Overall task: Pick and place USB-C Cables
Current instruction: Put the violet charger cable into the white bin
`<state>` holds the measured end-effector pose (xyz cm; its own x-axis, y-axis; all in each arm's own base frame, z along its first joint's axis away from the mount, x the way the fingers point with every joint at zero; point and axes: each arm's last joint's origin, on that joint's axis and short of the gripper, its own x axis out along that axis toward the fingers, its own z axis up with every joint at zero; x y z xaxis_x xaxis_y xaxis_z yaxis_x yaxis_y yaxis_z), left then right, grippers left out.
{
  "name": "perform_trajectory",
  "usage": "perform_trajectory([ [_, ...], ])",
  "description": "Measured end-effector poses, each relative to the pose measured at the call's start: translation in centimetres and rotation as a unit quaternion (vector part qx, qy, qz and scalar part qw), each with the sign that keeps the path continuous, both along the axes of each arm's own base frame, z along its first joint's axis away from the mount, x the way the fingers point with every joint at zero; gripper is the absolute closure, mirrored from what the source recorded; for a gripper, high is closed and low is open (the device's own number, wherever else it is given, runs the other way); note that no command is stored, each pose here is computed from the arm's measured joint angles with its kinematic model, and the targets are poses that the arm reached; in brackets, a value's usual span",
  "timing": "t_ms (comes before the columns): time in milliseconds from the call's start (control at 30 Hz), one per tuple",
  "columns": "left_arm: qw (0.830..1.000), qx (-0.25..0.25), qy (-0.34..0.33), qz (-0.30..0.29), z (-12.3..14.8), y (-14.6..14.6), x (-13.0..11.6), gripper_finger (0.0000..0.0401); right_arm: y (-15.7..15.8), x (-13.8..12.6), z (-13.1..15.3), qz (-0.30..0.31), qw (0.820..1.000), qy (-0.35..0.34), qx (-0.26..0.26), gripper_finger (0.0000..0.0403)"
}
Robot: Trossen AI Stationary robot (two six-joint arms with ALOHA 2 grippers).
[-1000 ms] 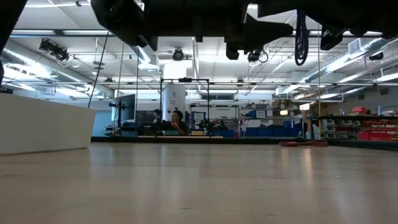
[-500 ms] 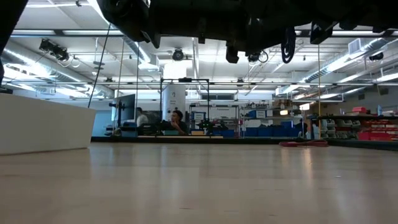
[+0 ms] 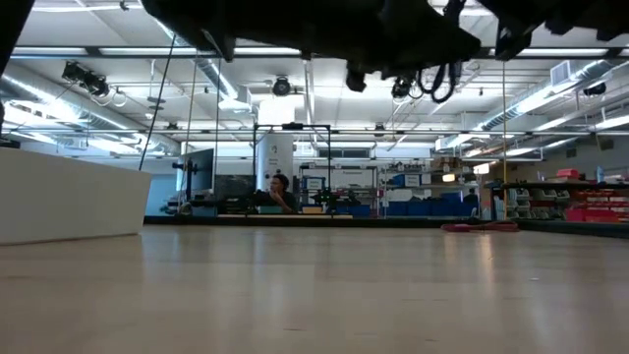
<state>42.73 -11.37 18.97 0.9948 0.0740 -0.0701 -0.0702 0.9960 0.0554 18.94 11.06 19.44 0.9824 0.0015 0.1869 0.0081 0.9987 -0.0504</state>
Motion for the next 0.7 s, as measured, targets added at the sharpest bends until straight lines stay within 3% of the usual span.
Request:
perform_trajectory([
  [233, 0.986, -0.001, 0.099, 0.135, 2.5, -1.7, -3.3, 0.0374, 0.6, -2.0, 1.9, -0.032, 0.999, -0.021, 0.009, 0.03],
  [300, 0.973, -0.014, 0.132, 0.187, 3.5, -1.5, -5.1, 0.0377, 0.7, -2.3, 2.1, -0.048, 0.999, -0.015, 0.006, 0.0298],
  [400, 0.947, -0.073, 0.185, 0.254, 5.0, -0.3, -8.2, 0.0377, 1.0, -2.6, 1.6, -0.058, 0.998, 0.012, -0.01, 0.0297],
  [500, 0.901, -0.16, 0.225, 0.334, 6.2, 1.8, -11.6, 0.0377, 1.3, -2.7, 1.0, -0.052, 0.998, 0.037, -0.021, 0.0298],
  [567, 0.862, -0.201, 0.269, 0.38, 6.7, 3.2, -13.9, 0.0377, 1.4, -2.6, 0.6, -0.049, 0.997, 0.05, -0.019, 0.0298],
  [700, 0.756, -0.263, 0.384, 0.461, 7.1, 5.1, -17.9, 0.0377, 1.4, -2.6, 0.3, -0.047, 0.997, 0.061, -0.01, 0.0298],
])
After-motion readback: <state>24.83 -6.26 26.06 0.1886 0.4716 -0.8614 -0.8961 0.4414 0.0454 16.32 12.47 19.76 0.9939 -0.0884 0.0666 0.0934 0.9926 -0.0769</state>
